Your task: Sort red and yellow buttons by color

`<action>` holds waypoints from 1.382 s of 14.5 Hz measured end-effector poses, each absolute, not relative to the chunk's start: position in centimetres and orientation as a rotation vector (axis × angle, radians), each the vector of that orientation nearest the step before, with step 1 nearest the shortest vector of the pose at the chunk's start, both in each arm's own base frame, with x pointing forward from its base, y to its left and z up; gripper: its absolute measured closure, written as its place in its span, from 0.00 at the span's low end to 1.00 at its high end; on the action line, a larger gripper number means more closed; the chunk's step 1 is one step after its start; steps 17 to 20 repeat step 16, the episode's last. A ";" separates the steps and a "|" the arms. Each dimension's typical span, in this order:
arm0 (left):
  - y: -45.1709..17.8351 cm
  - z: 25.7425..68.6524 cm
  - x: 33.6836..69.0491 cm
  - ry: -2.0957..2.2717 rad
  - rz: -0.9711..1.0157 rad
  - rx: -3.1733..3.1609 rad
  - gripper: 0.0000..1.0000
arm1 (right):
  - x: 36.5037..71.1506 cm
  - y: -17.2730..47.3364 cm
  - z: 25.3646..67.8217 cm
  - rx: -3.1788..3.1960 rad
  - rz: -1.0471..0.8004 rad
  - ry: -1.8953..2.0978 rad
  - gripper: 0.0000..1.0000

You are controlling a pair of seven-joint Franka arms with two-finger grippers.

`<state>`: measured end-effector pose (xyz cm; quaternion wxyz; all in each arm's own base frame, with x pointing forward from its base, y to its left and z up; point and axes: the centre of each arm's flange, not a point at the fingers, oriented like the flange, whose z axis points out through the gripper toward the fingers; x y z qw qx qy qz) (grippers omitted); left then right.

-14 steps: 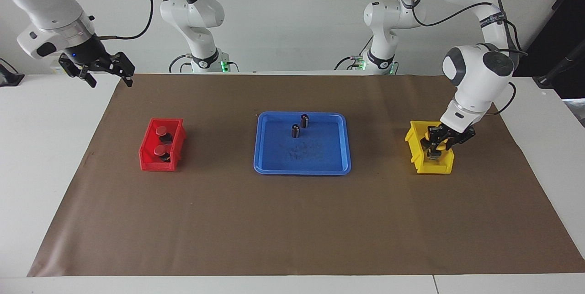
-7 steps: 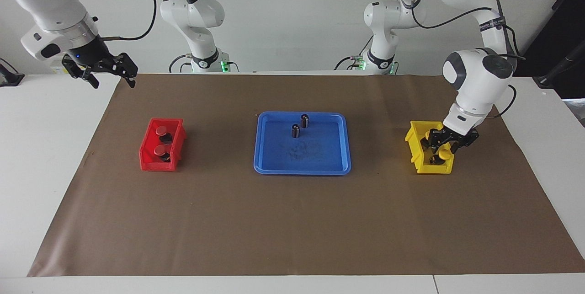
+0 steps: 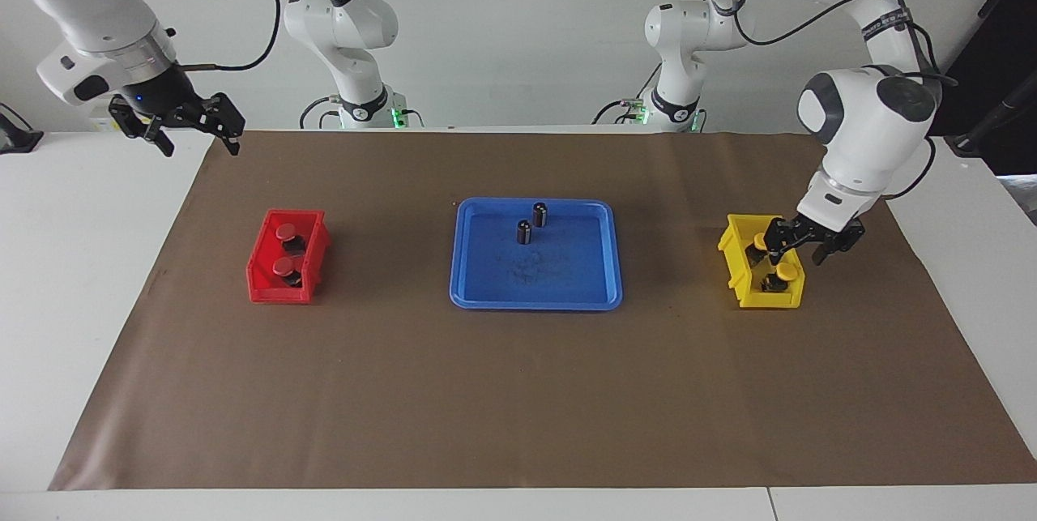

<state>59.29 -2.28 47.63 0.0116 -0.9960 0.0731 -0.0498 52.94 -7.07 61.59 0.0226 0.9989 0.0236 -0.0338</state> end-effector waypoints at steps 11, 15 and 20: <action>-4.9 63.5 55.4 0.293 -0.098 -3.164 0.00 | 53.1 -6.9 61.6 3.090 -0.103 0.077 0.00; -5.0 64.7 54.4 0.298 -0.104 -3.161 0.00 | 53.1 -6.9 61.6 3.090 -0.102 0.077 0.00; -4.7 64.9 54.3 0.292 -0.108 -3.152 0.00 | 53.1 -6.9 61.7 3.090 -0.101 0.077 0.00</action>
